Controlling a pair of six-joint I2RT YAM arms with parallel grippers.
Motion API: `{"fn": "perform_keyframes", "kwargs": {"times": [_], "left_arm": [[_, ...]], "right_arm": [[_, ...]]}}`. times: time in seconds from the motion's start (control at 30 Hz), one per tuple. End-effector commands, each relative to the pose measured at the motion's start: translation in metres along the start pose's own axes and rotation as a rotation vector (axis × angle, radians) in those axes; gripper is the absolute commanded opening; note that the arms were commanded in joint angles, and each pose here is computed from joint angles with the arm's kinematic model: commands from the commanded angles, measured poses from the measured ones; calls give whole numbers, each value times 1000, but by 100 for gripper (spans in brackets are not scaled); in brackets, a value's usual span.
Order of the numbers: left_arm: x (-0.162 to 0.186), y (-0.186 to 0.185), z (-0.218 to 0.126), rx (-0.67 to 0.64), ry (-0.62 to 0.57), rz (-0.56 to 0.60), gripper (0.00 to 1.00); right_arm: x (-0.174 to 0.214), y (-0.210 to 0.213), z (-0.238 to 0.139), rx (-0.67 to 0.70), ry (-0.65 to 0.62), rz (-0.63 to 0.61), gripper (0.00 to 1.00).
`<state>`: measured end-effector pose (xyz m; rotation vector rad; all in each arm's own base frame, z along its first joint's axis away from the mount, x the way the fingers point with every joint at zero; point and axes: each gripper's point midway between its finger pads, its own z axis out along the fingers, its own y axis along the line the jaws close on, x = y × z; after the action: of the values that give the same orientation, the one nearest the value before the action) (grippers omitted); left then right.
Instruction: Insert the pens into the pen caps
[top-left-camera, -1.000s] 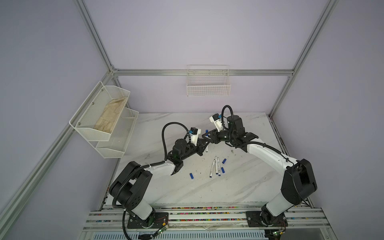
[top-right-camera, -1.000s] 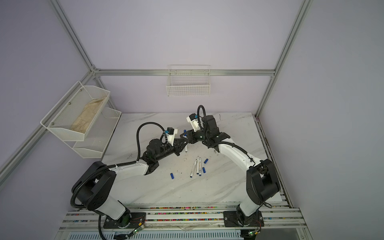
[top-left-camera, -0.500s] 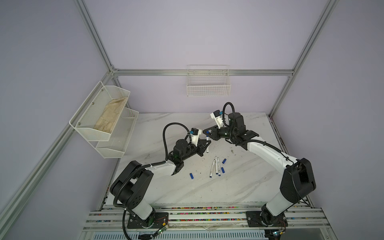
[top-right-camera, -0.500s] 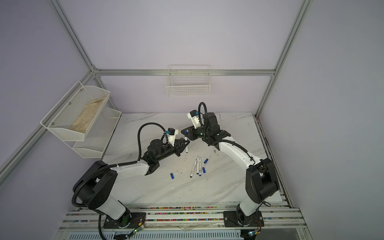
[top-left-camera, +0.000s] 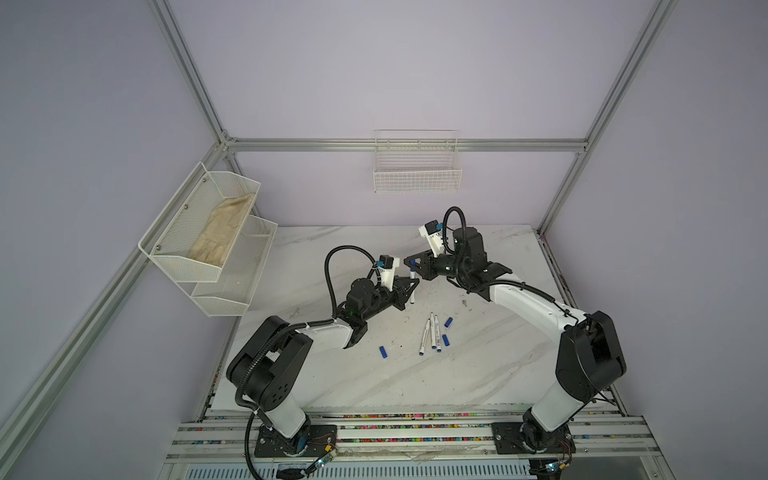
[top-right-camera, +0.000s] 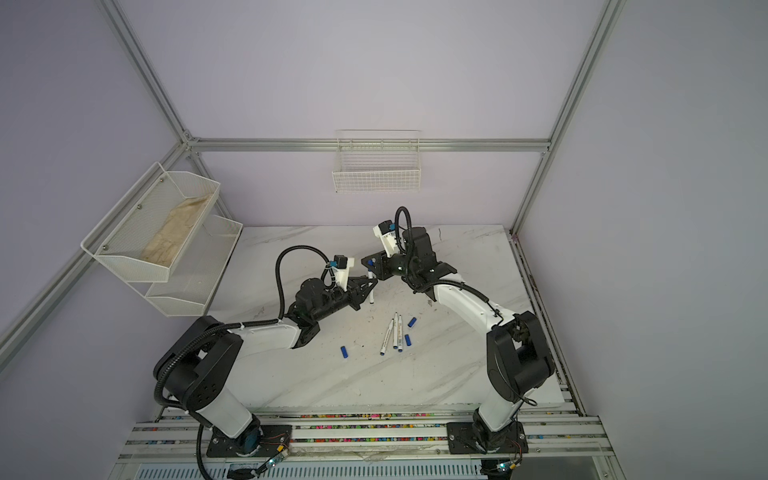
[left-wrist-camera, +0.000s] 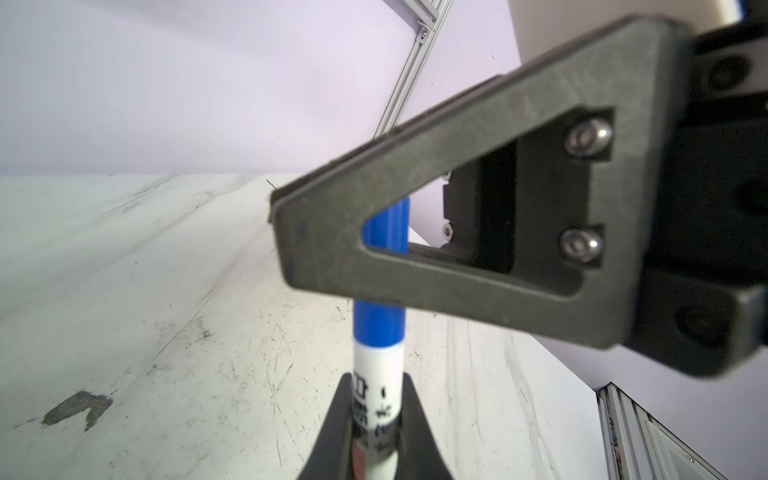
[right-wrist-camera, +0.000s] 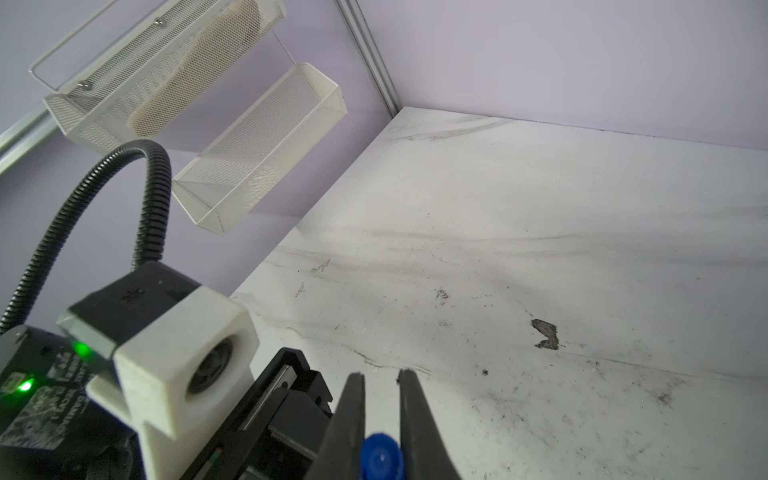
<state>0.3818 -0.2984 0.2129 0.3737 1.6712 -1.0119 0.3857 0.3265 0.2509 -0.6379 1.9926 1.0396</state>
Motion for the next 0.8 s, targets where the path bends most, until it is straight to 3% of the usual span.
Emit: {"fn": "perform_keyframes", "kwargs": {"times": [0.0,0.13,0.23,0.37,0.53,0.6,0.77], "left_arm": [[-184,25,-37,-135,-560,78,0],[-182,30,-34,-175,-511,128,0],[-181,34,-36,-195,-516,123,0],[-197,48,-49,-247,-589,102,0],[-229,74,-74,-283,-695,56,0],[-235,79,-79,-316,-697,75,0],[-230,79,-81,-343,-648,119,0]], "right_arm": [[87,-12,-3,59,289,114,0],[67,-2,-13,-49,226,163,0],[74,6,-9,-80,258,179,0],[112,0,2,12,399,130,0],[140,-18,5,122,482,116,0],[137,-28,3,163,469,118,0],[113,-40,-5,123,368,210,0]]}}
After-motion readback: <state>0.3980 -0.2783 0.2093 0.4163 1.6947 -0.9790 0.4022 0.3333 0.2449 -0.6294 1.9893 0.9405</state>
